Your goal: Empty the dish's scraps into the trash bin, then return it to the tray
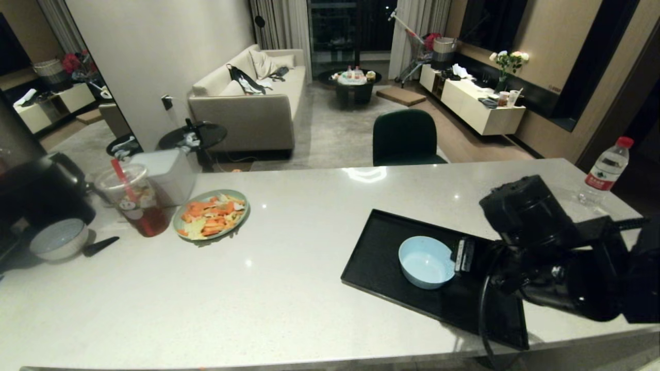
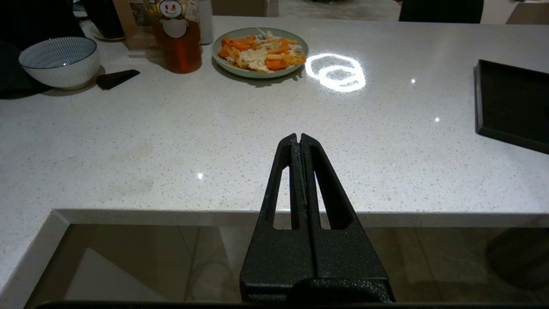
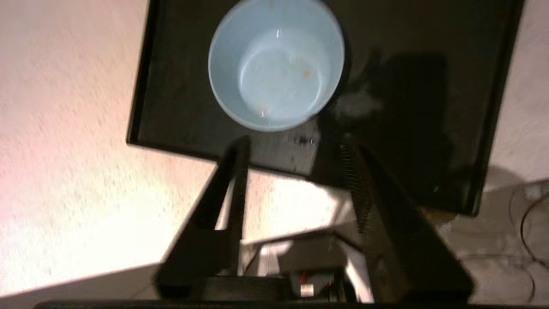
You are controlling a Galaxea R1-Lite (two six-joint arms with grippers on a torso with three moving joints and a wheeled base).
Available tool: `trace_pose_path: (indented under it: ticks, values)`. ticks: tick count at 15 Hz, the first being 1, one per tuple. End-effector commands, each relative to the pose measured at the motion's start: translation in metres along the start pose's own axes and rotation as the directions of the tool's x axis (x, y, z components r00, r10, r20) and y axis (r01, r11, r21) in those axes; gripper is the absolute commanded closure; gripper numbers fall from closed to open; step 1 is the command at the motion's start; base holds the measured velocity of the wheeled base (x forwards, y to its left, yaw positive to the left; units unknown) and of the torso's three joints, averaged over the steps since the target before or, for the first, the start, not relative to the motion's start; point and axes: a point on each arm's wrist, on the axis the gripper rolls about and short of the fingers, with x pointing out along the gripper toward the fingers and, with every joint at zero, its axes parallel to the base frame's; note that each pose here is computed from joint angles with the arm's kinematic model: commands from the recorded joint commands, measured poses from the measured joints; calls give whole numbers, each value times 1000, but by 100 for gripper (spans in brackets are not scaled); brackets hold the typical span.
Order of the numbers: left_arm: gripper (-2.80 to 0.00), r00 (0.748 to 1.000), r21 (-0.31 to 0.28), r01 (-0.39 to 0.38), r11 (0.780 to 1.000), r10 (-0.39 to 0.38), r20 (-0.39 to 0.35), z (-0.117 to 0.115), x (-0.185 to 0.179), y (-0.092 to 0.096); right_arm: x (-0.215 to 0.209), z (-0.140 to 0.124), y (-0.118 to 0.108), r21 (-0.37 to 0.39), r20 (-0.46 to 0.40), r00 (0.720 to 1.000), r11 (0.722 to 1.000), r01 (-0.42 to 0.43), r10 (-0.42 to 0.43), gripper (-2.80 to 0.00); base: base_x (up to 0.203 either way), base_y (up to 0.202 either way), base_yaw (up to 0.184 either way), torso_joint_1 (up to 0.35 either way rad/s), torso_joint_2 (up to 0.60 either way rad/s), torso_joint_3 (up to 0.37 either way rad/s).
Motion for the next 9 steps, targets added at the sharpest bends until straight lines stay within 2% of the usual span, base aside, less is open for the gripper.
trace_pose_path:
  ticks: [1, 3, 5, 7, 9]
  values:
    - [0, 1000, 0, 0, 1000, 0, 0, 0, 0, 0, -17, 5, -9, 42, 82, 996, 998, -37, 33, 0, 0, 0, 0, 0, 0, 0]
    - [0, 1000, 0, 0, 1000, 0, 0, 0, 0, 0, -28, 13, -32, 86, 168, 986, 996, -39, 24, 0, 0, 0, 0, 0, 0, 0]
    - [0, 1000, 0, 0, 1000, 0, 0, 0, 0, 0, -37, 11, -69, 116, 250, 968, 993, 0, -30, 0, 0, 0, 0, 0, 0, 0]
    - [0, 1000, 0, 0, 1000, 0, 0, 0, 0, 0, -45, -4, -101, 130, 320, 945, 991, 29, -69, 0, 0, 0, 0, 0, 0, 0]
    - [0, 1000, 0, 0, 1000, 0, 0, 0, 0, 0, -52, -22, -132, 140, 376, 916, 985, 96, -143, 0, 0, 0, 0, 0, 0, 0]
